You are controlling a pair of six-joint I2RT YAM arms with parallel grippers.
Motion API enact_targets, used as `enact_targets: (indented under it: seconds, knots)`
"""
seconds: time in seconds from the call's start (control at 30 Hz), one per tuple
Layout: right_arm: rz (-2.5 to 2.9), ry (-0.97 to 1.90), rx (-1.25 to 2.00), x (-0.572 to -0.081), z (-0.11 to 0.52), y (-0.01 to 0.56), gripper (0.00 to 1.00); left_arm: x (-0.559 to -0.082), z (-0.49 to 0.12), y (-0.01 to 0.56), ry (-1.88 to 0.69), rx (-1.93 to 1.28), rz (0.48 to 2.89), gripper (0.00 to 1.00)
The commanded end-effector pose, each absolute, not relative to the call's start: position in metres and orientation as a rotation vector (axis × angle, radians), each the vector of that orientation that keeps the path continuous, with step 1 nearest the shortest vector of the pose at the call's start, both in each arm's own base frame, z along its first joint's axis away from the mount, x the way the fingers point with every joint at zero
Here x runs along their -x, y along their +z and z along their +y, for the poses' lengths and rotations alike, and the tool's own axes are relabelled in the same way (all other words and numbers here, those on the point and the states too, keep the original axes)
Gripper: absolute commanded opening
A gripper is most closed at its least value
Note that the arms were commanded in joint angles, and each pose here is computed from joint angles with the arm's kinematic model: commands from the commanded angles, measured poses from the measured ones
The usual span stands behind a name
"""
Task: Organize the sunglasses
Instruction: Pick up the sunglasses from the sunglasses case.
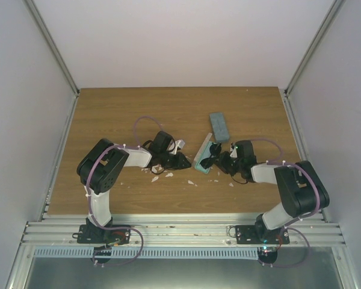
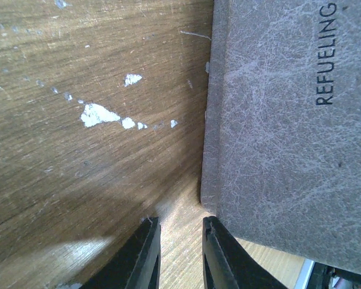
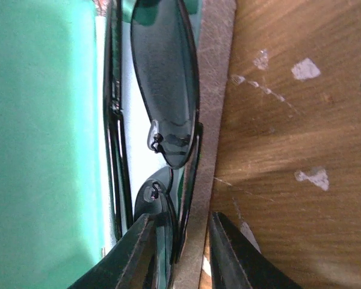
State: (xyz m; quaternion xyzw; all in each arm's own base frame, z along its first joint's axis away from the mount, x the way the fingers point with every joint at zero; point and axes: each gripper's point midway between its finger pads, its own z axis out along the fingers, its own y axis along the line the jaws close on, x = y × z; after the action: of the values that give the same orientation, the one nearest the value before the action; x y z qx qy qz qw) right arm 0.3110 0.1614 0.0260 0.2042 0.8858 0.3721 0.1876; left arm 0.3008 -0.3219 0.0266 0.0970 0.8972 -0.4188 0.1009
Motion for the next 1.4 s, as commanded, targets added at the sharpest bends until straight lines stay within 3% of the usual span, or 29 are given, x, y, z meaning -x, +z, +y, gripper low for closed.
enact_targets:
  seconds: [0.0, 0.23, 0.87, 1.37]
  knots:
    - [2.448, 1.032, -0.543, -0.324, 0.158, 0.036, 0.27, -0.295, -0.323, 0.018, -1.238, -0.294, 2.660, 0.23]
    - [2.442, 0.989, -0.576, -0.331, 0.153, 0.036, 0.27, -0.295, -0.322, 0.019, -1.232, -0.291, 2.658, 0.23]
    - [2.462, 0.922, -0.596, -0.339, 0.148, 0.031, 0.01, -0.295, -0.322, 0.018, -1.227, -0.287, 2.663, 0.23]
    - [2.480, 1.001, -0.621, -0.328, 0.154, 0.067, 0.01, -0.297, -0.322, 0.021, -1.221, -0.283, 2.656, 0.23]
